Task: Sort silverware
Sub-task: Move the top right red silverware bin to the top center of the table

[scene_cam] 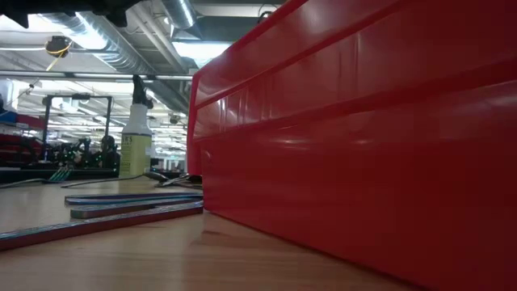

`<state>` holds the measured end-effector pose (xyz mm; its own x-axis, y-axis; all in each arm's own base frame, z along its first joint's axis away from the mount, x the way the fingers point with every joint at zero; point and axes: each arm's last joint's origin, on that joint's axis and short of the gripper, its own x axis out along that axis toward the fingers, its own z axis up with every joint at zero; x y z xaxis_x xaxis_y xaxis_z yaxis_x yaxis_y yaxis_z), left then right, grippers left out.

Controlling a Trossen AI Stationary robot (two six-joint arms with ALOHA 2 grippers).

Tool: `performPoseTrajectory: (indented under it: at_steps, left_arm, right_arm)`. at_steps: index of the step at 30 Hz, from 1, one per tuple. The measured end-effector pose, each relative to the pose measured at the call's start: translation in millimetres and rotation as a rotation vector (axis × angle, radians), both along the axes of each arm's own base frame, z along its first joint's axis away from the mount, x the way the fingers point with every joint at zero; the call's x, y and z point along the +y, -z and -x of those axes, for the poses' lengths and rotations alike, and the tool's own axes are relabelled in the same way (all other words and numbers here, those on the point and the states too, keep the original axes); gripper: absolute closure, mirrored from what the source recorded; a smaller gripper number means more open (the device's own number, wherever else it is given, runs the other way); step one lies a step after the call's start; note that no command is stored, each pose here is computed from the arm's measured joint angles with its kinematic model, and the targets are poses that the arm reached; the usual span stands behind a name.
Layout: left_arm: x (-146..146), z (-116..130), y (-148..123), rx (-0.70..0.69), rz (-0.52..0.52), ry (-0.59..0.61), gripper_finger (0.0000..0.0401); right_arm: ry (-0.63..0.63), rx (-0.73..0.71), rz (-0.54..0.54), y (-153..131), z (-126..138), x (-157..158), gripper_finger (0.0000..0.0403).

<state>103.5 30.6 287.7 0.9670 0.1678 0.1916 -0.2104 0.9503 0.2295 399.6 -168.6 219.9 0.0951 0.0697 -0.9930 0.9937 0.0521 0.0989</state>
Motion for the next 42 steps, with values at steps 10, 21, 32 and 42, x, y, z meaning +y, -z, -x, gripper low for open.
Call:
performPoseTrajectory:
  at_steps: [10, 21, 32, 42]
  left_arm:
    - [0.0, -0.2, 1.0, 0.01, 0.002, 0.0, 0.0401]
    - [-0.3, -0.9, 4.5, 0.046, 0.009, 0.02, 0.0401]
    - [-0.3, -0.9, 4.5, 0.046, 0.012, 0.021, 0.0401]
    - [-0.4, -0.9, 4.4, 0.046, 0.01, 0.022, 0.0401]
  right_arm:
    - [0.027, -0.013, 0.009, -0.1, -1.6, -0.8, 0.0402]
    - [0.031, -0.005, 0.025, -0.2, -1.2, -1.2, 0.0402]
    - [0.036, -0.002, 0.034, -0.2, -1.2, -1.5, 0.0359]
    - [0.038, 0.003, 0.047, -0.5, -1.0, -1.7, 0.0332]
